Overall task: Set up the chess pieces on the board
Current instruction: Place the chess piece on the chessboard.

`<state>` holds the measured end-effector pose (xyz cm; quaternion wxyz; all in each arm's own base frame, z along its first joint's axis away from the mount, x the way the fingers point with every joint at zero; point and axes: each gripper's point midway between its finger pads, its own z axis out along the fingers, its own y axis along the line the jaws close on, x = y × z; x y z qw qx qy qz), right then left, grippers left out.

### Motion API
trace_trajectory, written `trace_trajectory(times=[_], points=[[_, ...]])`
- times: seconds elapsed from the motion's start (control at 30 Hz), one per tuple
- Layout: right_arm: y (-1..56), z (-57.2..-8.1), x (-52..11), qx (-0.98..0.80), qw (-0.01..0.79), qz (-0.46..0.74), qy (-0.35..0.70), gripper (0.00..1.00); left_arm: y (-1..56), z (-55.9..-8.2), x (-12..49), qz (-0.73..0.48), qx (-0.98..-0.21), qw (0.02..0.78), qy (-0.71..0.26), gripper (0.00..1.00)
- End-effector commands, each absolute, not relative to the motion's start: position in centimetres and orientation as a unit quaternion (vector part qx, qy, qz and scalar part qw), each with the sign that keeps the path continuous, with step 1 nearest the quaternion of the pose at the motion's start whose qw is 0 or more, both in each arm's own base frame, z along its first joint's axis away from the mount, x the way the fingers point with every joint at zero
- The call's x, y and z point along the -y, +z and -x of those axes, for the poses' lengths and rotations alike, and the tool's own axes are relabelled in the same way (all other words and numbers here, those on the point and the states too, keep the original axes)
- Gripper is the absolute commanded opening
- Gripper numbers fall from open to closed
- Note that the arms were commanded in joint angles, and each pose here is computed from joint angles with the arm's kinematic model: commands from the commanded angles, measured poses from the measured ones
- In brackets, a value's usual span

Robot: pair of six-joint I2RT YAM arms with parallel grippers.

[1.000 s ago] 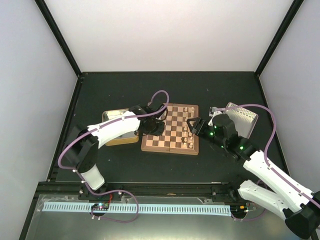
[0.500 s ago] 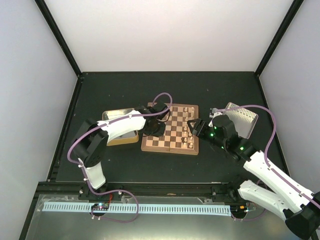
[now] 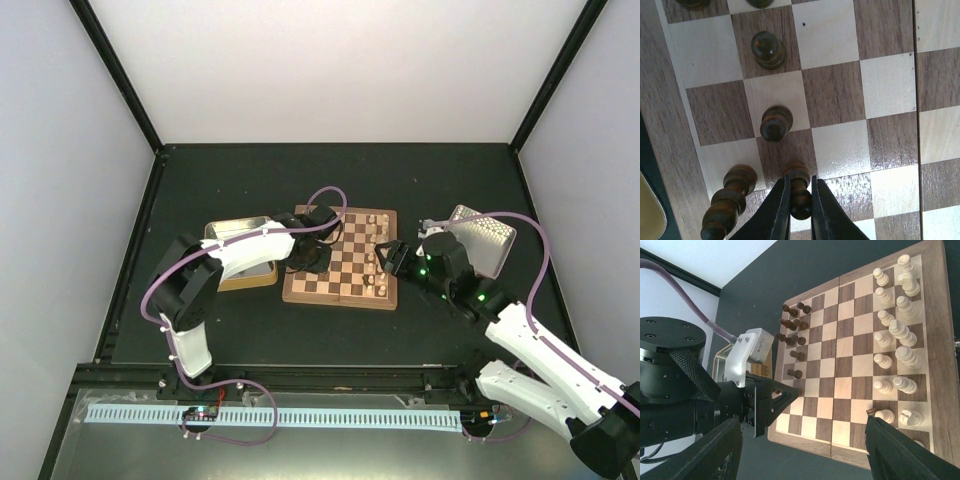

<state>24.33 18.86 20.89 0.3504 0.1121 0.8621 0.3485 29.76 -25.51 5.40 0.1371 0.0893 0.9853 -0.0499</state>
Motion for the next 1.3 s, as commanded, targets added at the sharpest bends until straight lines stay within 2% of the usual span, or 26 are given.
trace_trajectory(times=[0.0, 0.17, 0.37, 0.53, 0.97, 1.27], points=[[20.3, -24.6, -18.5, -0.864, 0.355, -0.116, 0.338, 0.69, 5.4, -31.0, 26.3, -0.086, -0.983, 0.151, -0.054, 0.04], [20.0, -24.5, -18.6, -0.866, 0.350, -0.114, 0.338, 0.69, 5.2, -31.0, 26.2, -0.087, -0.984, 0.148, -0.051, 0.08], [20.2, -24.5, -18.7, -0.865, 0.350, -0.111, 0.341, 0.69, 5.8, -31.0, 26.2, -0.088, -0.983, 0.153, -0.054, 0.20], [20.2, -24.5, -18.8, -0.865, 0.349, -0.111, 0.343, 0.69, 6.7, -31.1, 26.2, -0.089, -0.982, 0.157, -0.057, 0.25], [19.6, -24.5, -19.3, -0.878, 0.347, -0.065, 0.325, 0.68, 12.0, -30.5, 25.7, -0.077, -0.972, 0.201, -0.092, 0.28], [15.8, -25.3, -20.8, -0.929, 0.285, 0.040, 0.232, 0.52, 18.3, -30.3, 22.9, -0.022, -0.944, 0.299, -0.137, 0.31]])
